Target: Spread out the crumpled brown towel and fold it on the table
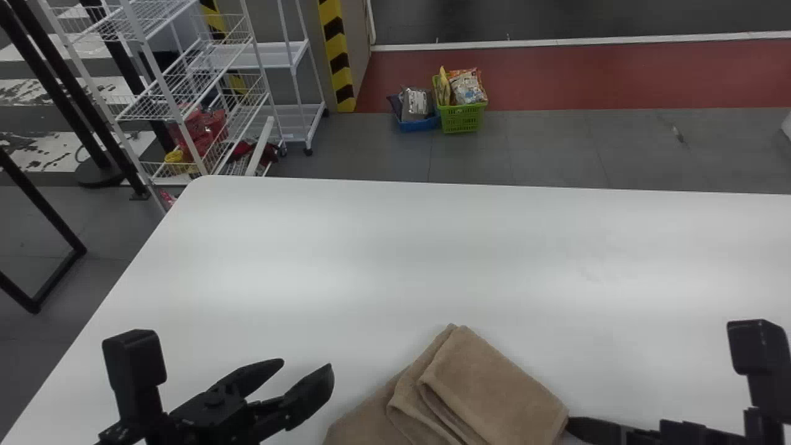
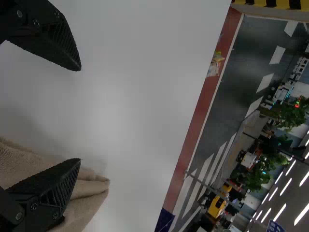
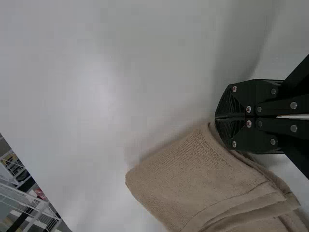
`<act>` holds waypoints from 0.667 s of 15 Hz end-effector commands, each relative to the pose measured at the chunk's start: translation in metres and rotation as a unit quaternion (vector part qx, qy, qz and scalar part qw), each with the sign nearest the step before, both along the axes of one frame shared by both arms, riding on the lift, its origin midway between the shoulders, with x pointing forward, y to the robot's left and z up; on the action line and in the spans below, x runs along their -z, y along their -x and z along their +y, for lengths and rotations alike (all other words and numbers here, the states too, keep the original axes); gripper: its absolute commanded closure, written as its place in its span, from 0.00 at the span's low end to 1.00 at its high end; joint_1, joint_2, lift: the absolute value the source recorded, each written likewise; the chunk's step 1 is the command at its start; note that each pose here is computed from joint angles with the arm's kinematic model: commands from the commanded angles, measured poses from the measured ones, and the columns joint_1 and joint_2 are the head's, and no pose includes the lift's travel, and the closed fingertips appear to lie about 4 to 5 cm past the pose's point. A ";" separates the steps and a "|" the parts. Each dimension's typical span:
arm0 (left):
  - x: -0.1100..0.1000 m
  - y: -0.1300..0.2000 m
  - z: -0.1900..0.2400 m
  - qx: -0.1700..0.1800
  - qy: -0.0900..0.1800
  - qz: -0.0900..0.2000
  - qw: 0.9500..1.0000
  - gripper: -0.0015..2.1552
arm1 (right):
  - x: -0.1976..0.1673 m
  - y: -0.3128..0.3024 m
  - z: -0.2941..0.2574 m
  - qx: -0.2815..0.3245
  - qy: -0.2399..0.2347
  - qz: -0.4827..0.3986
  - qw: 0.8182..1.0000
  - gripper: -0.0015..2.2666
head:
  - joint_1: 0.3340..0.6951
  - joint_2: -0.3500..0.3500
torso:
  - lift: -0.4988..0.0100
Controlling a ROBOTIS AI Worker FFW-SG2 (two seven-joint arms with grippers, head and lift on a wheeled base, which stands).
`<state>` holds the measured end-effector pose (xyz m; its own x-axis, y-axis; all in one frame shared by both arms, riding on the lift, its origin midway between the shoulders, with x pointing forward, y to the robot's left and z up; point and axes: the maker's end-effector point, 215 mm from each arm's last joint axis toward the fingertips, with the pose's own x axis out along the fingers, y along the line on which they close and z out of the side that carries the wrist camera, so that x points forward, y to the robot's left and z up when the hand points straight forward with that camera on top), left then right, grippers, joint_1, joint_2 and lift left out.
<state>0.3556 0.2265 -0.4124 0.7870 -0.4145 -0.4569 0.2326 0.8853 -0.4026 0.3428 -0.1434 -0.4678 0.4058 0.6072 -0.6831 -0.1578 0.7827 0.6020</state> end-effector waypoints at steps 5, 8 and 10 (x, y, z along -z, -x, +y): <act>0.001 0.002 -0.001 0.003 0.000 0.009 1.000 0.08 | -0.009 -0.036 0.015 -0.014 -0.005 -0.003 1.000 0.86 | 1.00 0.71 | 0.73; -0.001 -0.002 -0.002 0.005 0.001 0.008 1.000 0.08 | -0.026 -0.056 0.018 -0.016 -0.009 -0.023 1.000 0.86 | 1.00 0.71 | 0.73; 0.002 0.000 0.002 0.002 0.000 0.015 1.000 0.08 | -0.046 -0.053 0.032 -0.030 -0.028 -0.045 0.998 0.86 | 1.00 0.71 | 0.73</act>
<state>0.3563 0.2253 -0.4130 0.7727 -0.4225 -0.4736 0.2314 0.8824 -0.4097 0.4035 -0.1207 -0.4325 0.4371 0.6433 -0.6285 -0.2412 0.7571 0.6072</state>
